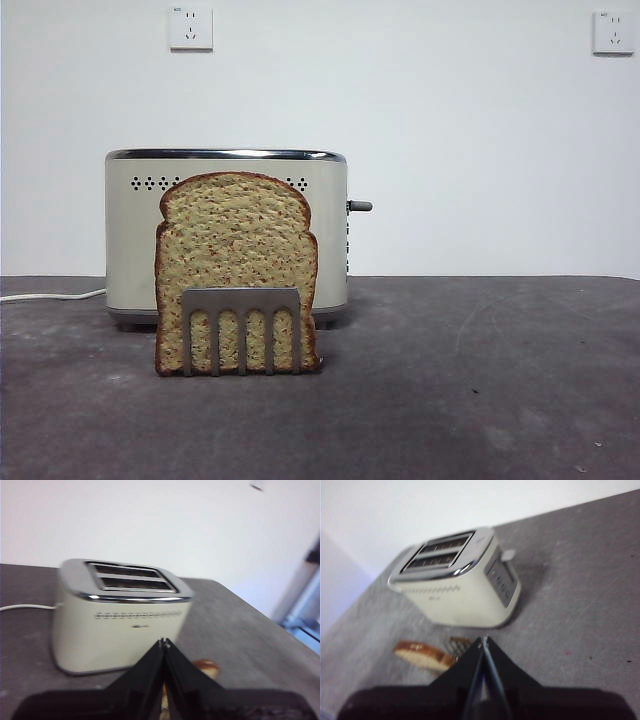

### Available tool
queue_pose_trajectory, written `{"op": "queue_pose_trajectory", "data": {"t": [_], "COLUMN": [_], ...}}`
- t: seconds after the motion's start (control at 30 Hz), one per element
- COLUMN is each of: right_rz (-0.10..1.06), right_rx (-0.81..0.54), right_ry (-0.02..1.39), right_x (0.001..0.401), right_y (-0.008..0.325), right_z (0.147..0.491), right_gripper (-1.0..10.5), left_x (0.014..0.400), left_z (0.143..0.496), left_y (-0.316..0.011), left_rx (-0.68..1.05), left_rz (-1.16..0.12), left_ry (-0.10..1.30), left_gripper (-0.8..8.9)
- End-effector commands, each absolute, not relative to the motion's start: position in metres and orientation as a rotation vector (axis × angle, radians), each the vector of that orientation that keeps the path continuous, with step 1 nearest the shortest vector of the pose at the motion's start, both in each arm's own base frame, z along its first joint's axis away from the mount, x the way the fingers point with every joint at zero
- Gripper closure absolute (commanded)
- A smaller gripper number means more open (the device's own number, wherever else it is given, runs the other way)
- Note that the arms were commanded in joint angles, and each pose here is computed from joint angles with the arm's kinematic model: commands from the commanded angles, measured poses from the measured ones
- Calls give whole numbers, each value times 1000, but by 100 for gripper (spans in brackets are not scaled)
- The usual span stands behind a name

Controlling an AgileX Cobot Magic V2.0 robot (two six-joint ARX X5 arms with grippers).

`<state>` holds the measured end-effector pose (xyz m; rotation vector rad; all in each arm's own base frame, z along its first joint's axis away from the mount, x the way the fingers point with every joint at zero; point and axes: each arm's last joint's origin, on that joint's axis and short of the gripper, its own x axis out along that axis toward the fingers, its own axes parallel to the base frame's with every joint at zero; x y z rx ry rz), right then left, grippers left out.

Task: Pick up a slice of bread from the rack,put the bread on the toaster,press the button

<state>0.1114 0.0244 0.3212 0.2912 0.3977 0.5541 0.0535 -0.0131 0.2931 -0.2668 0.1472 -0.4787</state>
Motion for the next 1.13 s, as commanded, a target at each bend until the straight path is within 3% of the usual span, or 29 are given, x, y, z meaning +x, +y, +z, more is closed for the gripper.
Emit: {"op": "queue_pose_trajectory", "data": {"t": [0.03,0.3,0.6,0.63,0.77,0.8,1.13], "right_rz": [622,675,677,677,677,677,678], "right_rx": [168,59,52,52,52,52,52], "right_ry": [395,502,508,508,508,508,515], "right_x": [110,107,107,107,107,107,109], "right_y": [26,26,26,26,26,26,26], "right_z": [337,360,361,361,361,361,360], "right_gripper": [959,959,959,958,958,959,958], "left_x": [54,56,57,57,58,58,80], "left_z": [308,338,347,347,348,348,359], "left_y": [-15,-19,-20,-20,-20,-20,-32], "left_rx": [-186,-52,-21,-15,14,27,205], "left_rz": [-554,-729,-752,-753,-735,-735,-855], "left_ry": [168,319,314,311,301,297,304], "left_gripper": [822,822,801,761,240,190,185]}}
